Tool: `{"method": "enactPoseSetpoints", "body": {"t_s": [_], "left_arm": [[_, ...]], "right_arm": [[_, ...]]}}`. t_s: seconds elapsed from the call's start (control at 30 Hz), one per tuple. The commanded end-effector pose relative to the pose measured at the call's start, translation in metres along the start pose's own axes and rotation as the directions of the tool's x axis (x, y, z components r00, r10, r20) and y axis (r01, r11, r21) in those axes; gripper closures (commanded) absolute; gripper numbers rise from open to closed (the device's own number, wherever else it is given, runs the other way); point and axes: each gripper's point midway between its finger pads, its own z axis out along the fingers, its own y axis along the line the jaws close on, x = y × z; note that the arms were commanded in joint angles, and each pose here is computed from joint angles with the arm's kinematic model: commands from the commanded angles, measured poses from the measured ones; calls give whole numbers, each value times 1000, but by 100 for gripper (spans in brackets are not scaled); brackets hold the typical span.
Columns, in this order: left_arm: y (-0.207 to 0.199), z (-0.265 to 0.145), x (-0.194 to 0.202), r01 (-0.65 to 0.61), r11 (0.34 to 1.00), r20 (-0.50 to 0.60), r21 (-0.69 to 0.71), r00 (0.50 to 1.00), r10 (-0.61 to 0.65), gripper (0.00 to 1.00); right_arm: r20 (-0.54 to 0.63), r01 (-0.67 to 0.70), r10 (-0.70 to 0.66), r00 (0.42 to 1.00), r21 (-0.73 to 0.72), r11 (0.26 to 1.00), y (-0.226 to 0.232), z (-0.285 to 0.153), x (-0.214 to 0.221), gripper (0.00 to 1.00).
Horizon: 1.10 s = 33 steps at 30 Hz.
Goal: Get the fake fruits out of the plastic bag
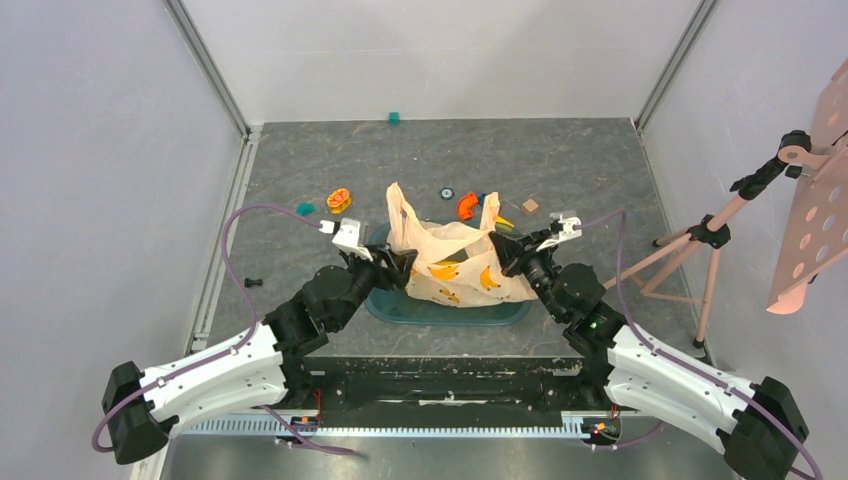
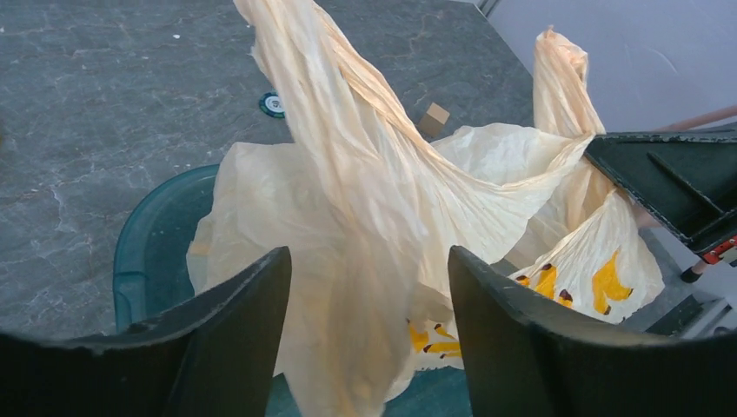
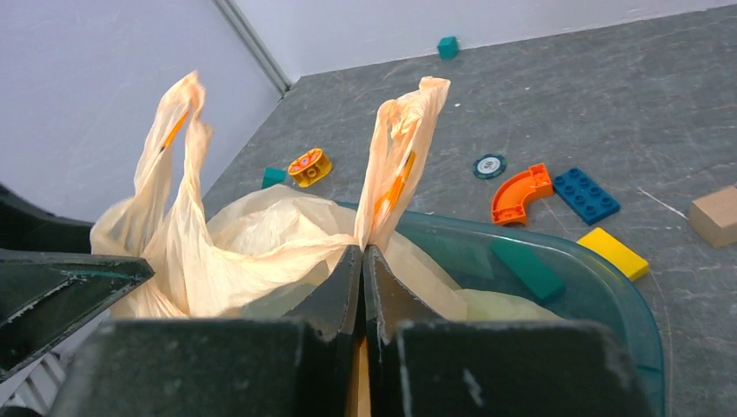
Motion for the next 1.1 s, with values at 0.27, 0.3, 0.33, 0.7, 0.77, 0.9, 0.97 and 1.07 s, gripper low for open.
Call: {"method": "enactPoseSetpoints", "body": {"t_s": [0.27, 0.3, 0.33, 0.7, 0.77, 0.9, 0.97, 1.07], "left_arm": [[-16, 10, -39, -36, 999, 138, 39, 990, 30, 0], [-14, 12, -40, -37, 999, 146, 27, 989, 33, 0], [-13, 15, -42, -36, 999, 155, 9, 987, 34, 0], [-25, 40, -33, -4, 1000, 104, 21, 995, 2, 73], [-25, 37, -34, -9, 1000, 108, 28, 994, 5, 92], [-25, 29, -37, -34, 998, 135, 62, 990, 26, 98], [-25, 25, -37, -47, 995, 151, 85, 988, 34, 98], [-27, 22, -35, -70, 991, 166, 115, 985, 50, 98]], "right_arm": [[54, 44, -34, 998, -204, 978, 43, 1, -25, 100], [50, 51, -41, 998, -215, 975, 44, 0, -24, 100], [50, 58, -48, 998, -226, 972, 46, -1, -24, 100], [37, 95, -88, 995, -290, 952, 50, -15, -17, 98], [49, 98, -89, 995, -252, 963, 43, -15, -21, 88], [70, 105, -92, 993, -218, 970, 39, -15, -29, 50], [72, 106, -93, 993, -207, 973, 39, -13, -34, 39], [67, 105, -93, 993, -198, 975, 44, -8, -41, 29]]}}
